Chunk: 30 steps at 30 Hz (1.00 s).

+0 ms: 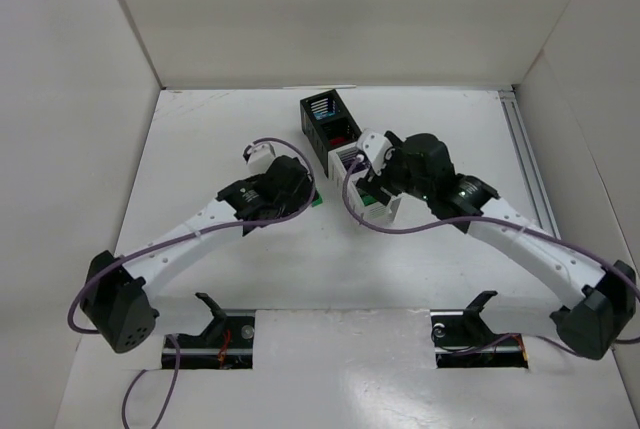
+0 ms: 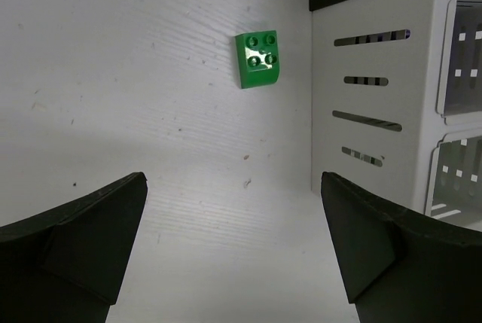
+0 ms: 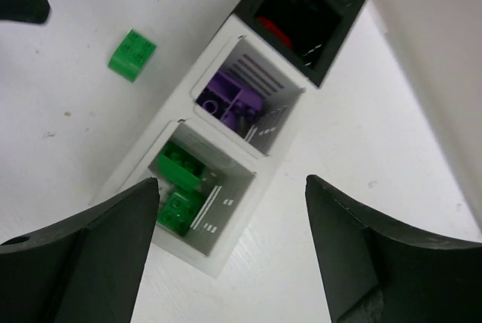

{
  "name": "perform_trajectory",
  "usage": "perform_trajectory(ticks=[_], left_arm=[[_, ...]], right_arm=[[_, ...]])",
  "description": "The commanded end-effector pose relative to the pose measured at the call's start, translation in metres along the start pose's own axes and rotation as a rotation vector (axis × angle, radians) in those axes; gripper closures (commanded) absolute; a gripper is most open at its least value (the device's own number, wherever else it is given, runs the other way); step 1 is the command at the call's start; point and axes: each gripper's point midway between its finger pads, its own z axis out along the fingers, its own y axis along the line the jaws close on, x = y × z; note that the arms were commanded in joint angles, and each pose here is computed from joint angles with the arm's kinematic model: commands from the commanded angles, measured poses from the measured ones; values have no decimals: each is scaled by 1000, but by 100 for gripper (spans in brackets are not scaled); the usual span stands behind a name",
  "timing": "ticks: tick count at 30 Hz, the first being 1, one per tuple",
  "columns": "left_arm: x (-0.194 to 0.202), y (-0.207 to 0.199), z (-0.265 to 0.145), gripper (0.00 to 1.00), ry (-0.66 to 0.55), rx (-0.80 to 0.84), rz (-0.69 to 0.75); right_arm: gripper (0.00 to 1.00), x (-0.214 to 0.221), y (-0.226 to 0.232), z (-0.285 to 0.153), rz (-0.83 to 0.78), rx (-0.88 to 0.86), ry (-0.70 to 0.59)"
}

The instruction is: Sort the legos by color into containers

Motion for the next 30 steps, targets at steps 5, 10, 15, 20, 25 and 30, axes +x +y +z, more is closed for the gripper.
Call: perform_trajectory(ticks=[5, 10, 15, 20, 25, 30], left_arm=[[-22, -34, 34, 0, 1, 50, 47], [-15, -38, 77, 0, 69, 5, 44], [-20, -44, 106, 2, 72, -26, 8], [-21, -44, 129, 10, 101, -76, 5], [3, -26, 144, 23, 178, -158, 10], [13, -18, 153, 27, 202, -202, -9]], right_arm=[[16, -1, -52, -60, 36, 210, -20], [15, 23, -65, -73, 74, 246, 25], [12, 47, -69, -77, 108, 246, 63], [12, 57, -74, -81, 127, 263, 82], [12, 66, -78, -89, 142, 289, 106], [11, 75, -80, -91, 143, 299, 124]])
